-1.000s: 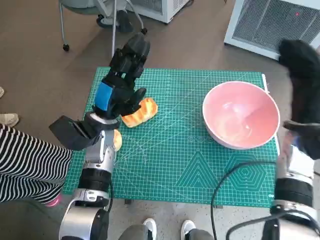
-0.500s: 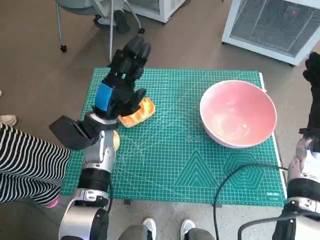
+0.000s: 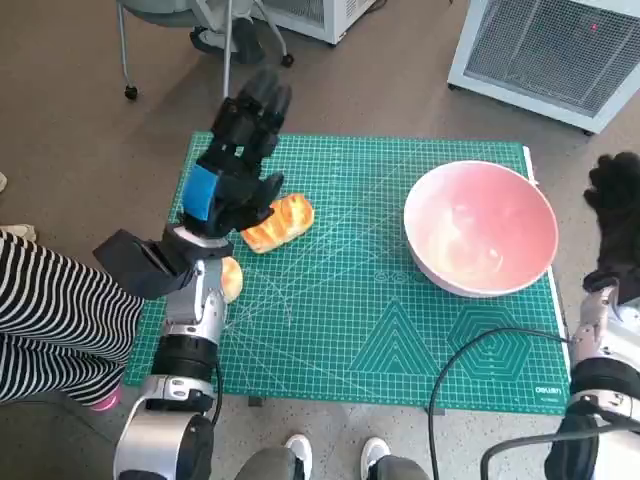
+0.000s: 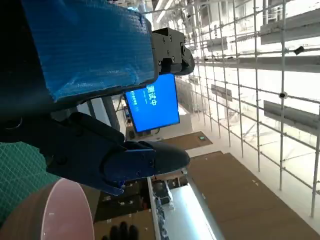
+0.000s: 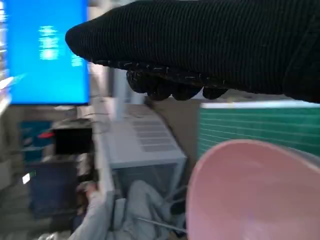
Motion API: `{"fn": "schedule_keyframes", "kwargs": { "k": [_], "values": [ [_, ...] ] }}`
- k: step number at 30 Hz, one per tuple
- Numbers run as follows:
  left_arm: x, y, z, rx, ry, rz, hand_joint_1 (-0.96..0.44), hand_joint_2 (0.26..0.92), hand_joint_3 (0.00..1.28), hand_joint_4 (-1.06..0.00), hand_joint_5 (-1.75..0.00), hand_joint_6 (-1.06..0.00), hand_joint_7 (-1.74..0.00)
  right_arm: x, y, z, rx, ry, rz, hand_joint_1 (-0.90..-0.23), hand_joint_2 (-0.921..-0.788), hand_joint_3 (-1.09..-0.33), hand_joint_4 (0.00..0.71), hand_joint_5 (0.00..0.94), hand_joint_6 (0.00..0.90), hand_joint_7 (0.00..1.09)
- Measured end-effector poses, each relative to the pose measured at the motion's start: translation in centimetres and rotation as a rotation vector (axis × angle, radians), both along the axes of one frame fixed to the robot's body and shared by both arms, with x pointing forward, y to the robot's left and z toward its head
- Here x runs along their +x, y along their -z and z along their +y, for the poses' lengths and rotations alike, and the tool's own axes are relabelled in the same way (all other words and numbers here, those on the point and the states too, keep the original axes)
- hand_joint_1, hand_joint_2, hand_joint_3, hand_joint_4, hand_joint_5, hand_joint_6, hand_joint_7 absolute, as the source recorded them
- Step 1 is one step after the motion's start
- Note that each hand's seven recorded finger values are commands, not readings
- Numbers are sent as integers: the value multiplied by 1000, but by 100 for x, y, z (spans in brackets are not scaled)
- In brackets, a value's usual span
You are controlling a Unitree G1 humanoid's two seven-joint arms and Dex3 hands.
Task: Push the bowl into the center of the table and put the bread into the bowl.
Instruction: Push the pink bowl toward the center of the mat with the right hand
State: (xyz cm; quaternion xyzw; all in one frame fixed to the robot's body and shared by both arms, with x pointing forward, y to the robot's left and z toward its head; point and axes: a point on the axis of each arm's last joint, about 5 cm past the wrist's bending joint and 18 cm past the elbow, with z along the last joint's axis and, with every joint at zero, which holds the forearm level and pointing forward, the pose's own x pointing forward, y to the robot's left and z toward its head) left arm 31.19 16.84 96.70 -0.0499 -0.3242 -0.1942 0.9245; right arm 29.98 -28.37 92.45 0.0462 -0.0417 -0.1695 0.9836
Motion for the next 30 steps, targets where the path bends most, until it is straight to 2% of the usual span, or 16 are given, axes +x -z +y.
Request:
{"fn": "schedule_keyframes", "kwargs": {
  "k": [4, 10, 17, 22, 30],
  "values": [
    [-2, -2, 7, -1, -6, -2, -690, 921, 430, -96, -18, 0, -445, 5, 69, 63, 52, -6, 41, -624, -921, -865, 103, 6, 14, 326],
    [-13, -2, 25, 2, -14, -5, -690, 921, 428, -98, -17, 1, -440, 40, 158, 242, 119, -41, 70, -642, -921, -855, 97, 2, 17, 324],
    [-27, -26, 58, 9, -23, -22, -699, 921, 424, -100, -14, 0, -426, 94, 175, 408, 172, -91, 57, -671, -921, -807, 121, 11, 55, 334],
    [-38, -11, 85, 14, -31, -17, -707, 921, 421, -100, -13, -2, -420, 143, 167, 540, 195, -139, 49, -668, -921, -786, 130, 13, 65, 333],
    [-69, 21, 135, 22, -44, -11, -700, 921, 418, -101, -11, -6, -409, 202, 148, 717, 173, -215, 58, -661, -921, -864, 134, 9, 48, 316]
  ]
}}
